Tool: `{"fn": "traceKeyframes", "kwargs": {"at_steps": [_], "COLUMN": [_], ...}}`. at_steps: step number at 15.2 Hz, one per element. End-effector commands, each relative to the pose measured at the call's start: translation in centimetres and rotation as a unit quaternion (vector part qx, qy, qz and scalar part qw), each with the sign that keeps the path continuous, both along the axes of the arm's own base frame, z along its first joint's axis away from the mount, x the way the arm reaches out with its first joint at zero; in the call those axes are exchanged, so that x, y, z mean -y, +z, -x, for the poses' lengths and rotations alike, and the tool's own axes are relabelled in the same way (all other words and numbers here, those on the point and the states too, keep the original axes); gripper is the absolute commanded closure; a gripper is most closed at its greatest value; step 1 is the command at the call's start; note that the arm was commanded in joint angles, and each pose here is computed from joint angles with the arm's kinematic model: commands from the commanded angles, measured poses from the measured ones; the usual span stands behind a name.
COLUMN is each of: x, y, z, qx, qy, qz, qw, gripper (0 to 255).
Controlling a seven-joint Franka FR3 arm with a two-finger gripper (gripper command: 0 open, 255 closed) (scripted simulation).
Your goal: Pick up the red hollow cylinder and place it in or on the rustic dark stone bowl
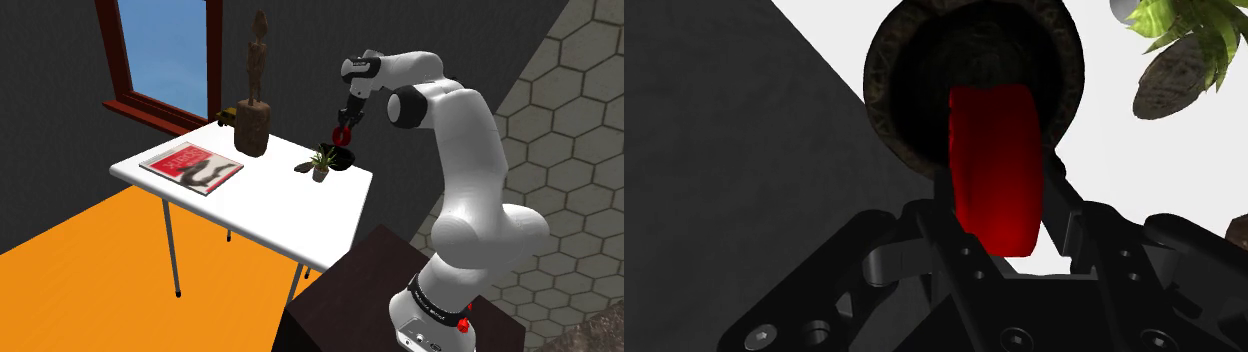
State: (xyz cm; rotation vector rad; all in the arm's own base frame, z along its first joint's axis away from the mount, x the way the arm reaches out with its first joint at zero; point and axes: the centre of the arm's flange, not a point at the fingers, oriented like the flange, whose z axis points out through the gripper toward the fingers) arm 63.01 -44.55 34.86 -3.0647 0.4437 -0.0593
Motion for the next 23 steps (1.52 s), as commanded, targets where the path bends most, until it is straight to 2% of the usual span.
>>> {"fn": "traceKeyframes", "kwargs": {"at_steps": [1, 3, 11, 12, 17, 21, 23], "x": [0.0, 0.0, 0.0, 0.0, 0.0, 0.1, 0.1], "y": [-1.1, -2.1, -2.1, -2.1, -2.1, 2.9, 2.9], "z": [0.0, 0.0, 0.0, 0.0, 0.0, 0.2, 0.2], "qx": [0.0, 0.0, 0.0, 0.0, 0.0, 0.0, 0.0], "qy": [0.0, 0.0, 0.0, 0.0, 0.0, 0.0, 0.0], "qz": [0.0, 0.0, 0.0, 0.0, 0.0, 0.0, 0.0], "qw": [1.0, 1.0, 1.0, 1.0, 1.0, 1.0, 1.0], "gripper": [255, 255, 255, 0, 0, 0, 0]}}
